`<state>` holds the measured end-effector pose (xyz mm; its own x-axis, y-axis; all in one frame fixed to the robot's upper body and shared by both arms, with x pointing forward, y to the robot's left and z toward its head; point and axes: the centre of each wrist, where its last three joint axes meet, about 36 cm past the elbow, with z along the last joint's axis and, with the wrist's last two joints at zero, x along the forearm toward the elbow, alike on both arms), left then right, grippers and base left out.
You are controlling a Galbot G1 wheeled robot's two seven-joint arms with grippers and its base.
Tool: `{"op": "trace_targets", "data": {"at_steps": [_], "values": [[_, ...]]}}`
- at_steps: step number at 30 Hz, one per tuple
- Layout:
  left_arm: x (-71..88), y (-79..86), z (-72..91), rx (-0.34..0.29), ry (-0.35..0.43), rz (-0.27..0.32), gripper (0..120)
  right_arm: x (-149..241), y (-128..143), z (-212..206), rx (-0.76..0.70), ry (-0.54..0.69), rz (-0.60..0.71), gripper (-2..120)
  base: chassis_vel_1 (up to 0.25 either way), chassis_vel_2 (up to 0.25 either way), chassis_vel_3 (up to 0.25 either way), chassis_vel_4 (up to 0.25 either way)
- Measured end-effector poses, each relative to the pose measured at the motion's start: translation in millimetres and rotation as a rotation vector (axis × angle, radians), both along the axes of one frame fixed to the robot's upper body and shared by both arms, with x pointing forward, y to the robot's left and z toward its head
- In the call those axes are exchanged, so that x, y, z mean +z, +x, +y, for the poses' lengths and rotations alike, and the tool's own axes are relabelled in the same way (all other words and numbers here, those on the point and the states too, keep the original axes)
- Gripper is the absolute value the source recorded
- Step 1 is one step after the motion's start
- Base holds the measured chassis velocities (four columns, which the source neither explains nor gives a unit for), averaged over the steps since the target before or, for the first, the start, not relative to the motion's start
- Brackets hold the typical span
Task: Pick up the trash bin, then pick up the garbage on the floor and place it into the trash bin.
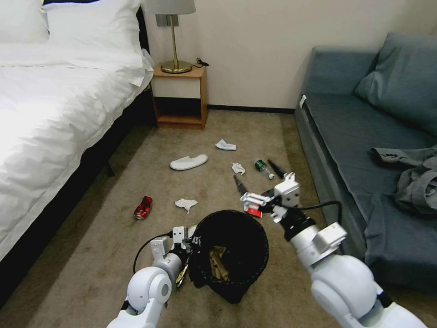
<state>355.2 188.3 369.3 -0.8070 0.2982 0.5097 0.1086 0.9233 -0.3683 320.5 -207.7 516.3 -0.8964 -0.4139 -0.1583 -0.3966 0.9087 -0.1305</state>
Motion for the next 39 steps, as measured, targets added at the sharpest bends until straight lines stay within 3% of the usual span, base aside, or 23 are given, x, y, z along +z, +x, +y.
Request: {"op": "trace_targets", "data": {"at_steps": [2,4,5,7,8,10,11,14,15,18,27,39], "values": [[1.4,-0.6,2.8,0.022,0.011,-0.019,3,-3,1,-3,-0.018,0.0,0.004,100,0.0,0.0,0.0,0.0],[17.5,-1.0,16.4,0.099,0.028,-0.102,3,-14,5,-11,-0.096,0.018,0.035,100,0.0,0.0,0.0,0.0],[17.5,-1.0,16.4,0.099,0.028,-0.102,3,-14,5,-11,-0.096,0.018,0.035,100,0.0,0.0,0.0,0.0],[30.9,0.1,26.9,0.147,0.031,-0.176,3,-20,9,-12,-0.136,0.04,0.064,100,0.0,0.0,0.0,0.0],[30.9,0.1,26.9,0.147,0.031,-0.176,3,-20,9,-12,-0.136,0.04,0.064,100,0.0,0.0,0.0,0.0],[51.1,3.5,41.1,0.204,0.04,-0.288,3,-31,15,-12,-0.181,0.056,0.098,100,0.0,0.0,0.0,0.0],[51.1,3.5,41.1,0.204,0.04,-0.288,3,-31,15,-12,-0.181,0.056,0.098,100,0.0,0.0,0.0,0.0],[75.0,6.2,56.3,0.257,0.05,-0.376,3,-48,19,-10,-0.229,0.068,0.143,100,0.0,0.0,0.0,0.0],[75.0,6.2,56.3,0.257,0.05,-0.376,3,-48,19,-10,-0.229,0.068,0.143,100,0.0,0.0,0.0,0.0],[89.5,12.2,67.0,0.289,0.084,-0.461,3,-67,20,-7,-0.288,0.098,0.2,100,0.0,0.0,0.0,0.0],[103.4,22.2,71.0,0.265,0.116,-0.561,3,-106,26,-5,-0.398,0.148,0.243,100,0.0,0.0,0.0,0.0],[97.2,22.5,73.1,0.205,0.102,-0.576,3,-149,37,7,-0.439,0.109,0.223,100,0.0,0.0,0.0,0.0]]}}
